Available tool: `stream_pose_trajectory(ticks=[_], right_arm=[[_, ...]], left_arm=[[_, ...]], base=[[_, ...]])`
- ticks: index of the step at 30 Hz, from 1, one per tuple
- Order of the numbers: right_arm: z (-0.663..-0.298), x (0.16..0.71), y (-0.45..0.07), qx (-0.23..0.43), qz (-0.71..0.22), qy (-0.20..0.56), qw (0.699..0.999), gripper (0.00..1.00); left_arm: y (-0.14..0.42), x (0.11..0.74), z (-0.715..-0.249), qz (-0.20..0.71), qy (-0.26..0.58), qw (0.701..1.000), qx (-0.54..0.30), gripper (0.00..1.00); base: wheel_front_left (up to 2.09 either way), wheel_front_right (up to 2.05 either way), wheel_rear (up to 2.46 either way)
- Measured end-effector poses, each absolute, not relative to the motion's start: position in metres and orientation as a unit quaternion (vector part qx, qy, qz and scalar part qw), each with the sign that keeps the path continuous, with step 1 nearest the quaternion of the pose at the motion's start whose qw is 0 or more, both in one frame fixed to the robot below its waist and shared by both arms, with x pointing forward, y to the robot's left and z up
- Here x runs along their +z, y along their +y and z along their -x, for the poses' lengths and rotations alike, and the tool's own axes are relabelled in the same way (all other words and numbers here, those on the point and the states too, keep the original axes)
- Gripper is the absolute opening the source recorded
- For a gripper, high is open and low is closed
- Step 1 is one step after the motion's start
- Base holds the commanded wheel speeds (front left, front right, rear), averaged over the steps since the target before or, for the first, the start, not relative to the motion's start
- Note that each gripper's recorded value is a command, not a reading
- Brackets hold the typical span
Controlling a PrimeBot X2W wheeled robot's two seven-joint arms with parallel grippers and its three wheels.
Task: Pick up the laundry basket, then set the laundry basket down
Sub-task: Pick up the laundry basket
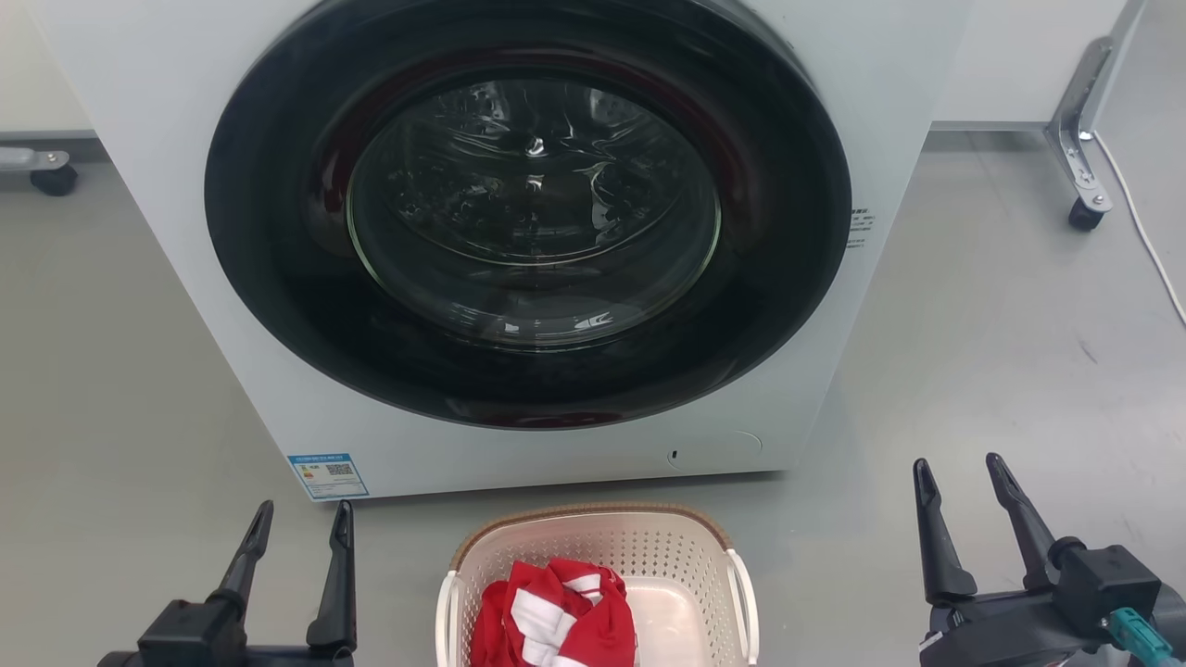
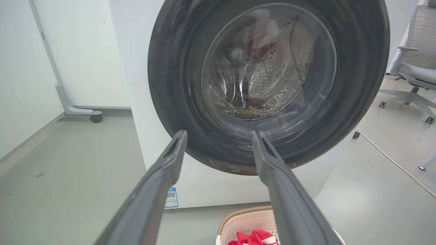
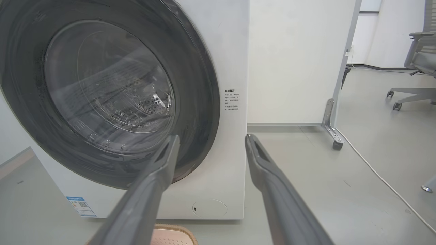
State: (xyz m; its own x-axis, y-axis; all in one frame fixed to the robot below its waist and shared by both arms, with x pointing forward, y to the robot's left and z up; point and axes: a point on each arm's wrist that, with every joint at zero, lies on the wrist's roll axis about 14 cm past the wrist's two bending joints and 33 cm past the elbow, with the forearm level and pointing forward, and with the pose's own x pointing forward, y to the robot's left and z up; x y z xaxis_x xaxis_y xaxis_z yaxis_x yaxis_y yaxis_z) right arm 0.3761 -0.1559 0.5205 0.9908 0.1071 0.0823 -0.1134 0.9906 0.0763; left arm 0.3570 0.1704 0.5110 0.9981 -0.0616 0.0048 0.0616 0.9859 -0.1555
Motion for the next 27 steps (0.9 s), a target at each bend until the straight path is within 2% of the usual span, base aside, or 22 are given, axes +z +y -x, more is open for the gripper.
stream_pose_trajectory(ticks=[10,17,27], right_arm=[[-0.386,0.517,-0.156,0.058,-0.04,-0.032,0.997,1.0],[-0.41,0.507,-0.156,0.06,-0.04,-0.014,0.997,1.0],[-0.444,0.466,-0.144,0.082,-0.039,0.045,0.995,1.0]], left_arm=[[0.169,0.508,-0.367,0.073,0.009,0.997,-0.033,1.0],[0.165,0.501,-0.393,0.073,0.023,0.996,-0.04,1.0],[0.148,0.452,-0.424,0.078,0.101,0.989,-0.07,1.0]], base=[[0.0,0.0,0.0],[0.0,0.0,0.0],[0.0,0.0,0.0]])
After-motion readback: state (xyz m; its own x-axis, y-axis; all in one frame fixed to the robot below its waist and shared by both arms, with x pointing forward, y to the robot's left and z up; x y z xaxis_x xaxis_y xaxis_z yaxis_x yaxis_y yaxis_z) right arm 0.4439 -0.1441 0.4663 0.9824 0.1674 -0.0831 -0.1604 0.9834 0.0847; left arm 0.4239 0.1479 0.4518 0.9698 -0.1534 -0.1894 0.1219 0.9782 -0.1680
